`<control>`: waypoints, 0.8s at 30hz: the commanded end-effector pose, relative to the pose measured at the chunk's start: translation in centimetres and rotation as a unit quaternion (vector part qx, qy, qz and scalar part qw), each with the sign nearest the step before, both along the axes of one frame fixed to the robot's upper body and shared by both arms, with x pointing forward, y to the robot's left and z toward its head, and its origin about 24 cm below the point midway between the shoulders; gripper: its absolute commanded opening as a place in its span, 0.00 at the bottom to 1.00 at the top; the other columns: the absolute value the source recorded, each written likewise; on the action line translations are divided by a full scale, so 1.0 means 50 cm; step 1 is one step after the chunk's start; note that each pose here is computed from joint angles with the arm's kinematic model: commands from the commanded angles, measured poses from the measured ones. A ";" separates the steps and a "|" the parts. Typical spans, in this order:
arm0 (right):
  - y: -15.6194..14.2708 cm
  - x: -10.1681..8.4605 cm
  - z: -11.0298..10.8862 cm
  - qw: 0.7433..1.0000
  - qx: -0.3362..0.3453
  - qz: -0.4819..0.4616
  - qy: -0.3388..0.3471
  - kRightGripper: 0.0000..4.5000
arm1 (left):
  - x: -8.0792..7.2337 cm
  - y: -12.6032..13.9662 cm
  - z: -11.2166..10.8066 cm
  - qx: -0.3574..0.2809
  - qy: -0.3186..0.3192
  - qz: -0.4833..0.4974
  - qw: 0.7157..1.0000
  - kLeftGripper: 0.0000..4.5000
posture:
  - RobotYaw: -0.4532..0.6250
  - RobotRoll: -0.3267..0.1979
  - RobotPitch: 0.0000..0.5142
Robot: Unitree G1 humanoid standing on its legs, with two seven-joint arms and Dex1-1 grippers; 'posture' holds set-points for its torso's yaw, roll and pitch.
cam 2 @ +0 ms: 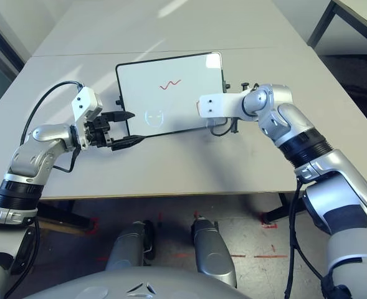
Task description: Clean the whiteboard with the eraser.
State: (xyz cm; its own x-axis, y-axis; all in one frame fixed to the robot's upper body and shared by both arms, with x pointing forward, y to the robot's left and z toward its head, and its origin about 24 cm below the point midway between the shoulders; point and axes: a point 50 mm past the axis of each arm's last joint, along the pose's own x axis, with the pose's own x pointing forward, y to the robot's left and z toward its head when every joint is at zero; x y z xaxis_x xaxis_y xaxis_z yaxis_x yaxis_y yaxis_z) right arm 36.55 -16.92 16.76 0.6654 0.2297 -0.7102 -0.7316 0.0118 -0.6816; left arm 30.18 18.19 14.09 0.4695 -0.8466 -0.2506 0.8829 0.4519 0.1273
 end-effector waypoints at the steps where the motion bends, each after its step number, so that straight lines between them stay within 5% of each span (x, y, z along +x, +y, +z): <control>1: 0.012 0.006 0.005 1.000 0.005 0.006 -0.006 0.07 | -0.004 0.003 0.003 0.007 -0.004 0.003 1.000 1.00 | 0.29 0.62 0.22; 24: 0.105 -0.002 -0.010 0.998 0.022 0.055 0.006 0.07 | -0.005 0.005 0.001 0.008 0.001 0.004 1.000 1.00 | 0.29 0.62 0.24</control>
State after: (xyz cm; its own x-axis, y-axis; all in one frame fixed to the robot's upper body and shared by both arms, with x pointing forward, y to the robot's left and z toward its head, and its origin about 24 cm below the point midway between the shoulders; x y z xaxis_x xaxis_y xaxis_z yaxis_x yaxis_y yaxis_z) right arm 36.43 -12.07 16.26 0.6312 0.3335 -0.7003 -0.7371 -0.0233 -0.6754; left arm 30.05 18.27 14.03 0.4714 -0.8435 -0.2575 0.8818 0.4551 0.1236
